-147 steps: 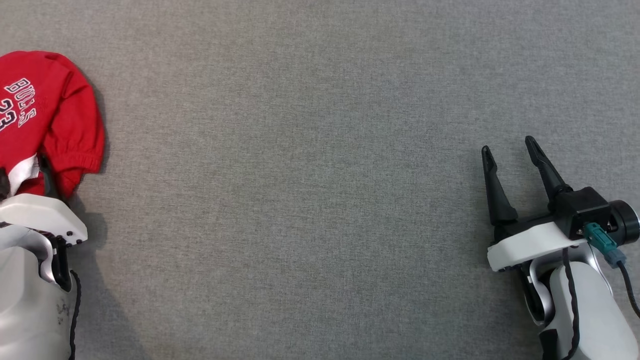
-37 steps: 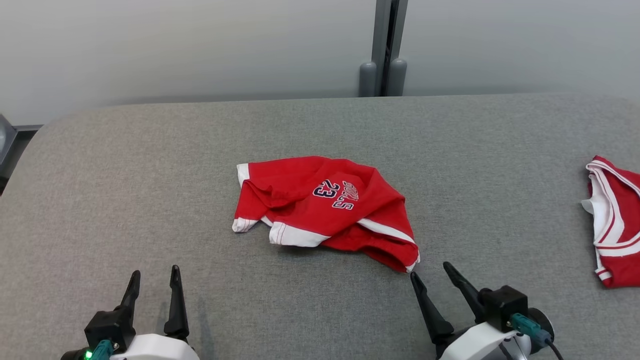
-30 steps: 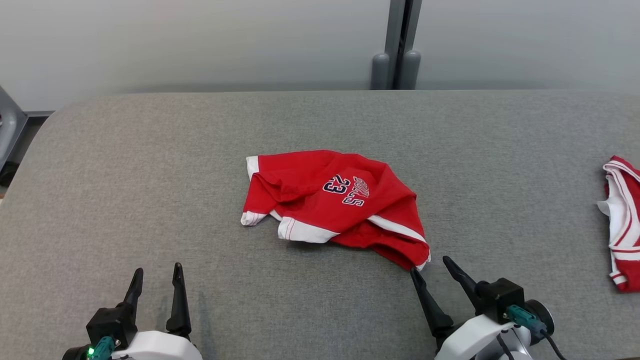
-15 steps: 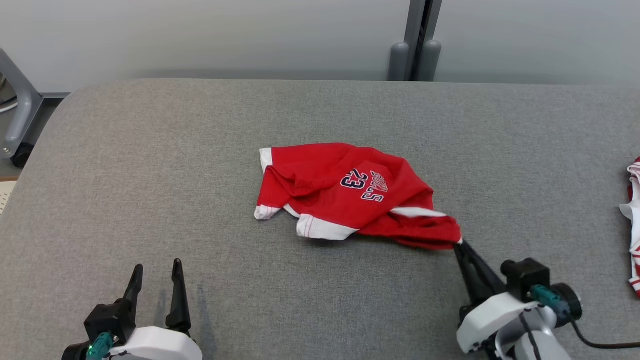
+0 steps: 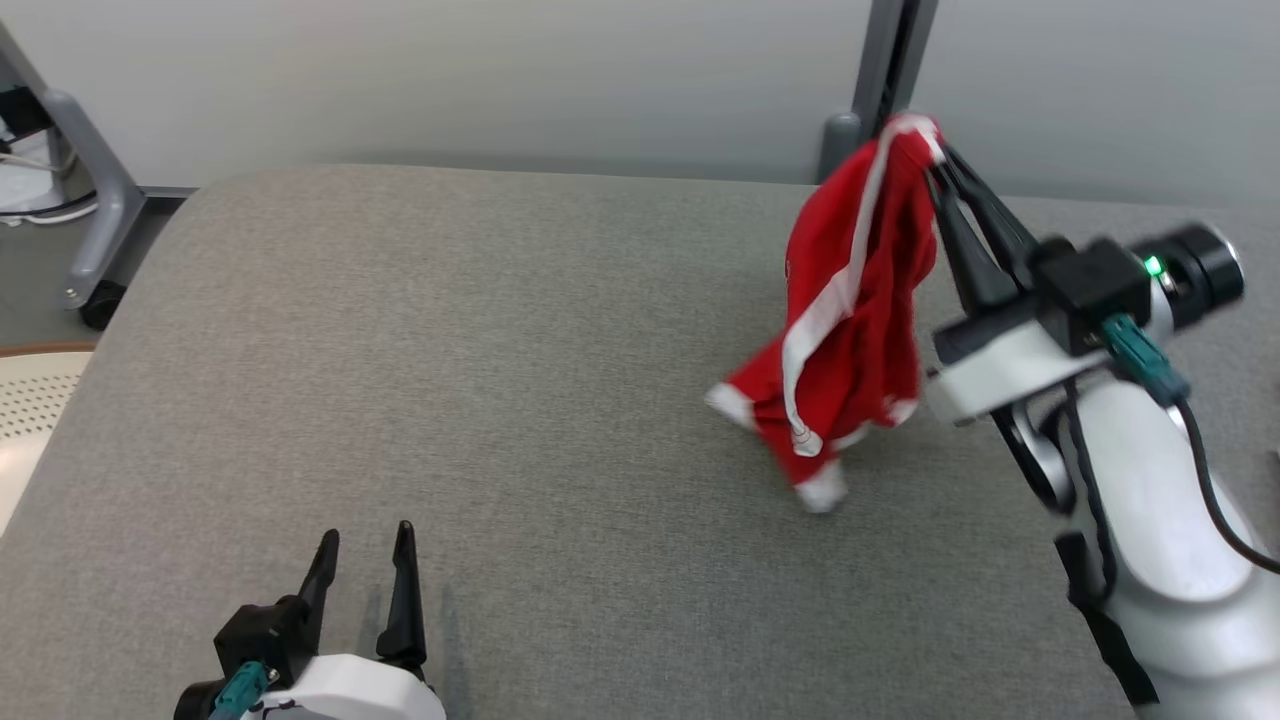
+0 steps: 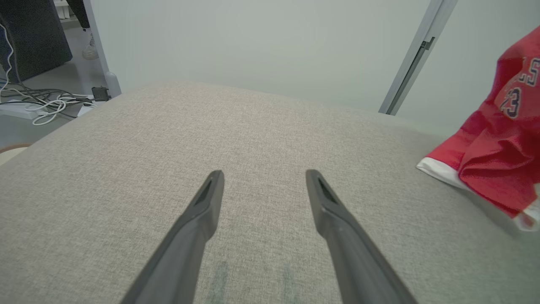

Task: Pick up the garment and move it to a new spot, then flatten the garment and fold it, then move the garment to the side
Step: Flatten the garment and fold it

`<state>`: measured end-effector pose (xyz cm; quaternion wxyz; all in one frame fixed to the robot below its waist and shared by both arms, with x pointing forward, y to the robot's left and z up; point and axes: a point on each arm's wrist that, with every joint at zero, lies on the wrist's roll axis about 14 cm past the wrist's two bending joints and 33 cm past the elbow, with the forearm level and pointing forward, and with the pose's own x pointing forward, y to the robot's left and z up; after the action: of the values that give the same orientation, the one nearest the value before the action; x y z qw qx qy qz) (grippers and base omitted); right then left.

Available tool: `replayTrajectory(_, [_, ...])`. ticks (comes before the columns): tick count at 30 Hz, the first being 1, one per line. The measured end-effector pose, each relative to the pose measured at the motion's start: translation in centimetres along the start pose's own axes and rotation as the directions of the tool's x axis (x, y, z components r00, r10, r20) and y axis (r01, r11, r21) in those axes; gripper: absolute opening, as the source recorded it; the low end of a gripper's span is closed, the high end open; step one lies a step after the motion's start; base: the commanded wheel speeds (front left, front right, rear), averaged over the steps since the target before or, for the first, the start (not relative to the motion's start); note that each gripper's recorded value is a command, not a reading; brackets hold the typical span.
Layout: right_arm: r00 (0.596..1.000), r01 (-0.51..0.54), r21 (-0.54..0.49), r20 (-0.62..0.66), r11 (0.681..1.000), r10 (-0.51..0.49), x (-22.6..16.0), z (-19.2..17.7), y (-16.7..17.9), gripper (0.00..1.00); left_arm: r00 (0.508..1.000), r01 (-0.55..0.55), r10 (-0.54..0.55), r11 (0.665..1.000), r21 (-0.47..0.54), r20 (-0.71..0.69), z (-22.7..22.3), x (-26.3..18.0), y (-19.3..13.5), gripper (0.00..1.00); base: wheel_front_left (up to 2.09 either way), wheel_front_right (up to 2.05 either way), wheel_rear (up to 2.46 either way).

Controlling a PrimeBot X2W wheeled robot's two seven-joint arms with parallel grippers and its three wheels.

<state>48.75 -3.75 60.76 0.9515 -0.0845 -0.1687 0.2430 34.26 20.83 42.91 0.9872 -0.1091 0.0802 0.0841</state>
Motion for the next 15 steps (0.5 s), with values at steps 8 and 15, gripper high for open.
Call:
replayTrajectory(8, [0.936,-0.254,-0.046,0.242,0.966,0.258,5.4,9.8,8.4,0.00,1.000,-0.030,0.030,0.999,-0.026,0.001,-0.1,-1.6,0.7,1.00,0.00,0.00,0.00])
replayTrajectory(15, [0.889,-0.250,0.033,0.403,0.968,0.216,6.5,15.9,7.6,0.00,0.999,-0.046,0.046,0.998,-0.030,-0.004,-0.3,-1.7,1.0,1.00,0.00,0.00,0.00])
